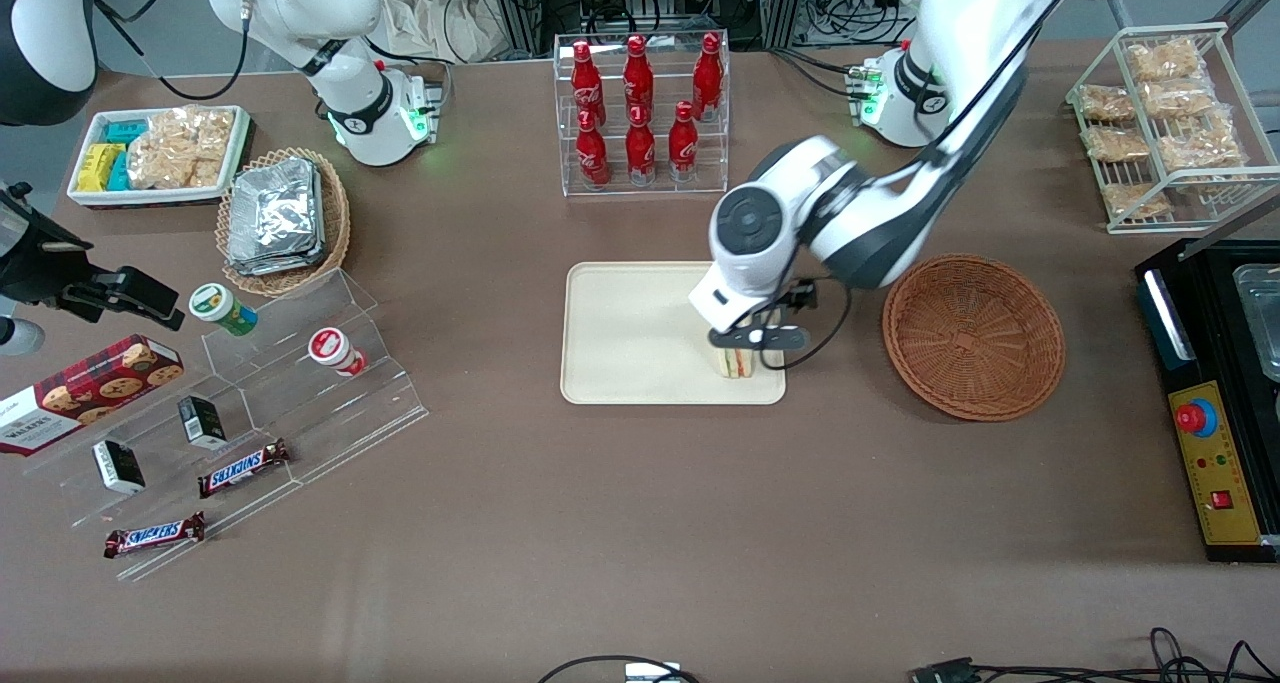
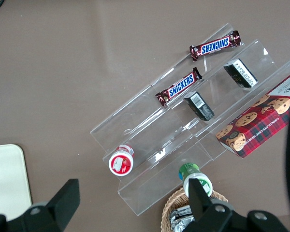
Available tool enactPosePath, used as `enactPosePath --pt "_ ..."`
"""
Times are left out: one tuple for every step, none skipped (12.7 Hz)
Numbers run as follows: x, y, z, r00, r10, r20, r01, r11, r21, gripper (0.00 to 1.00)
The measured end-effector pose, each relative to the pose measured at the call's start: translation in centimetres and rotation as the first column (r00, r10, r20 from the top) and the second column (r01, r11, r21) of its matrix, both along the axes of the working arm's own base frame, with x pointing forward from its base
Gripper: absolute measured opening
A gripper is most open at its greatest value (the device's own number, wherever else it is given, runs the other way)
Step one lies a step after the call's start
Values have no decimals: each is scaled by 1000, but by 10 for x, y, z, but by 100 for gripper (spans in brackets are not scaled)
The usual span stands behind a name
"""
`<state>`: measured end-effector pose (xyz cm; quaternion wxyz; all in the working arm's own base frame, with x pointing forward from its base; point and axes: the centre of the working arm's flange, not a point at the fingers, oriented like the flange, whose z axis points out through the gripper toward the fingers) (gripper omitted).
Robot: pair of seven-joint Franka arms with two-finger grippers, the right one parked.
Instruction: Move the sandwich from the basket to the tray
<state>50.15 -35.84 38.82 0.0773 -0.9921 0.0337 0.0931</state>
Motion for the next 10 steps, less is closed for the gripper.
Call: enactPosePath --pt "4 17 45 1000 28 -9 -28 1000 -2 100" --pt "6 38 85 999 49 -7 -49 999 7 100" --pt "7 62 118 998 60 3 -60 998 18 100" --pt "9 89 142 997 78 14 -78 997 19 100" --pt "12 119 158 994 106 14 -106 994 5 100" --pt "17 158 166 991 133 7 -133 991 -14 100" --pt "20 200 168 990 144 -2 -144 989 -26 100" --pt "22 241 168 988 156 -6 -156 987 -38 100" --pt "22 278 171 984 176 2 -176 983 -50 100" --pt "21 307 178 981 193 14 -192 980 -61 100"
